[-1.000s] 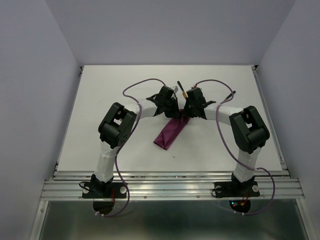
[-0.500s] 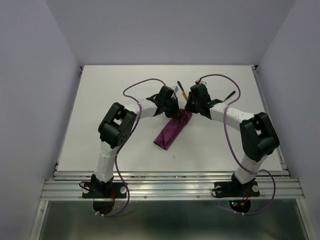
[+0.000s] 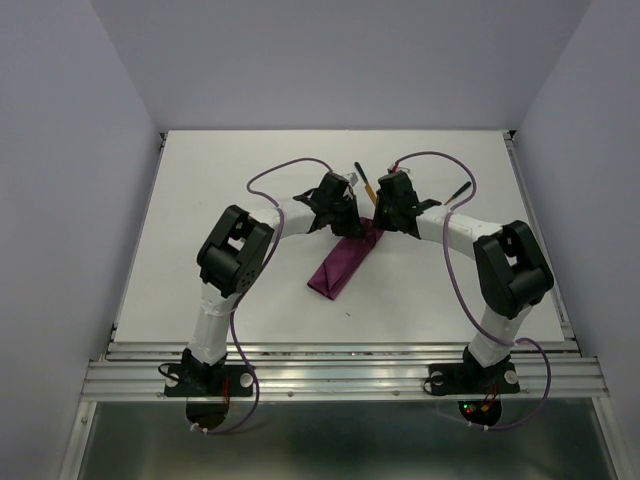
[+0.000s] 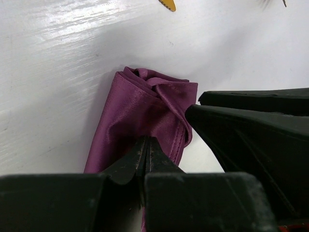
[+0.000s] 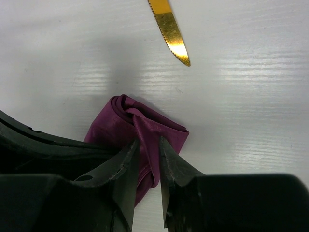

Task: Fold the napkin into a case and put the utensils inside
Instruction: Smooth out the smaller rectangle-folded napkin at the center of the board.

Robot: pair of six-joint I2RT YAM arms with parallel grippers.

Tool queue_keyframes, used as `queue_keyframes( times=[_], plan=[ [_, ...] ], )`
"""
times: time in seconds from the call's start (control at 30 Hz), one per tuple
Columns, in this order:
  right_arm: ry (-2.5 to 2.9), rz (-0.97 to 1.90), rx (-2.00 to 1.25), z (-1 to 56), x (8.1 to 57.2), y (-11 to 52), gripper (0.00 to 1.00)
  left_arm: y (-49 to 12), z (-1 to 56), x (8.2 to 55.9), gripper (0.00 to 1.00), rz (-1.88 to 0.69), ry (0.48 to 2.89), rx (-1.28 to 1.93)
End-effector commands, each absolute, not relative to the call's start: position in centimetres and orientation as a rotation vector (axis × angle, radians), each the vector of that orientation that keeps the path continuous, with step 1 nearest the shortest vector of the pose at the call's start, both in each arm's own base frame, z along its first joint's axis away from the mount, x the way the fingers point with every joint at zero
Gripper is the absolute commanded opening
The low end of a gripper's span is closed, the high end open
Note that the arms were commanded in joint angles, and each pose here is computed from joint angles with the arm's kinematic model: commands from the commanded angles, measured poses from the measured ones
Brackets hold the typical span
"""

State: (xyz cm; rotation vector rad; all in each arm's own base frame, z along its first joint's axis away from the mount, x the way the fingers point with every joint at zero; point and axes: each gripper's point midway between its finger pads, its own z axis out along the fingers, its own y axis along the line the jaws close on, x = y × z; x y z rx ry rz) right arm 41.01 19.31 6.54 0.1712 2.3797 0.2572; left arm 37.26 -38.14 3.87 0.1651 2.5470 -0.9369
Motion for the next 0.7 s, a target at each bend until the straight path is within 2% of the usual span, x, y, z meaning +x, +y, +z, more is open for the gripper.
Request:
queue_keyframes(
  times=[0.0, 0.67],
  plan=[
    [2.383, 0.228, 0.145, 6.1, 41.2, 18.9, 0.27, -39.5, 7.0, 37.8, 0.0, -1.002, 2.471, 0.191],
    [2.415, 0.219, 0.108, 4.7, 40.4, 19.5, 0.31, -40.5, 7.5, 37.5, 0.0, -1.037, 2.464, 0.21]
  ],
)
